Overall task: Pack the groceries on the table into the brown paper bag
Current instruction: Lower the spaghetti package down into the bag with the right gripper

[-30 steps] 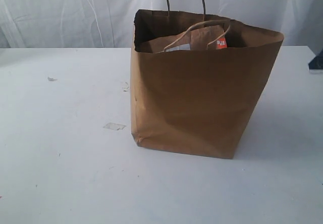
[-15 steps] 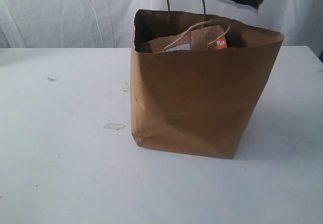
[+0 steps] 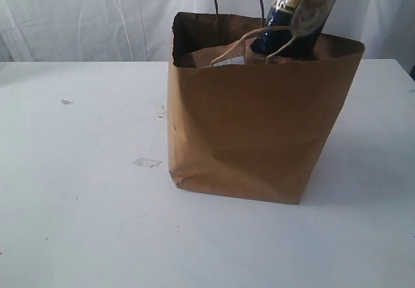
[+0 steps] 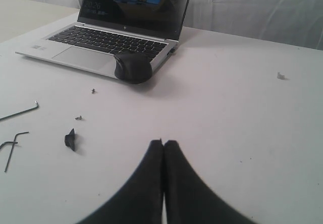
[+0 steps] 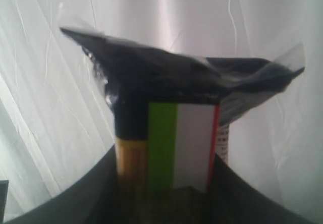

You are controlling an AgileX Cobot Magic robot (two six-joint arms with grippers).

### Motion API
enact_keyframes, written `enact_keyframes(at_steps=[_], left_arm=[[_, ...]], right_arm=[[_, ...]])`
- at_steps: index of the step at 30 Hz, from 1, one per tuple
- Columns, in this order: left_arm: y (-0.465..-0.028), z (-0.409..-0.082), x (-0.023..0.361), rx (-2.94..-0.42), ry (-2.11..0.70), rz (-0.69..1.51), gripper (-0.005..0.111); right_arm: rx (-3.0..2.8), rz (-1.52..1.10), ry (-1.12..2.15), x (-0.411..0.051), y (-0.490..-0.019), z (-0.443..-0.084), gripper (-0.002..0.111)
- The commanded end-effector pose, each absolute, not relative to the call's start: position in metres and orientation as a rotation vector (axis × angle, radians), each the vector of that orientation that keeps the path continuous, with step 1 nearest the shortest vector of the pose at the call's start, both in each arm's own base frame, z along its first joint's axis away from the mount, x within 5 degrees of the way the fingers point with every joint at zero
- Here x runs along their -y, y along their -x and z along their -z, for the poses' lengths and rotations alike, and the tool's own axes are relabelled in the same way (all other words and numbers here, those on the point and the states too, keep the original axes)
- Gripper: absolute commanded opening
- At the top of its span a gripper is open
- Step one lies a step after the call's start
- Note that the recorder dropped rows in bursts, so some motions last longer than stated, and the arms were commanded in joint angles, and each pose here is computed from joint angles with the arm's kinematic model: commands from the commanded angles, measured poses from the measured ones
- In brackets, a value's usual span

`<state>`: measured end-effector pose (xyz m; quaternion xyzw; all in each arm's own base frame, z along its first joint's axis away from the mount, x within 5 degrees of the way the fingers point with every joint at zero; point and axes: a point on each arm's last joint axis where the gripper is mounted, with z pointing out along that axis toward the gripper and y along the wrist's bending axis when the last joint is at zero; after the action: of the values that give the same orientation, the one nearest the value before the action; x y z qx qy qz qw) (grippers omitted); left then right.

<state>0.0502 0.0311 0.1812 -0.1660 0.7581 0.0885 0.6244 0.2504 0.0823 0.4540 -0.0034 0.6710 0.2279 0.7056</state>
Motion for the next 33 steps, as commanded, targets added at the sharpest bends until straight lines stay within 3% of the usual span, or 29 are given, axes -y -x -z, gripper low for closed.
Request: enact_keyframes(at_steps=[1,20,33], left_arm=[[-0.050,-0.180,-0.031,-1.739,0.366,-0.212,0.000],[-0.050,-0.180,-0.031,-1.739,0.366,-0.212,0.000],[-0.050,-0.180,-0.031,-1.739,0.366,-0.212,0.000]], right_arm=[[-1.465,-0.518,0.004,-0.081,-0.244,-0.463,0.000],[-1.589,-0.386,0.125,-0.087,-0.259,-0.442,0.000],[-1.609,-0.338,0.392,-0.130,-0.263,-0.424,0.000]])
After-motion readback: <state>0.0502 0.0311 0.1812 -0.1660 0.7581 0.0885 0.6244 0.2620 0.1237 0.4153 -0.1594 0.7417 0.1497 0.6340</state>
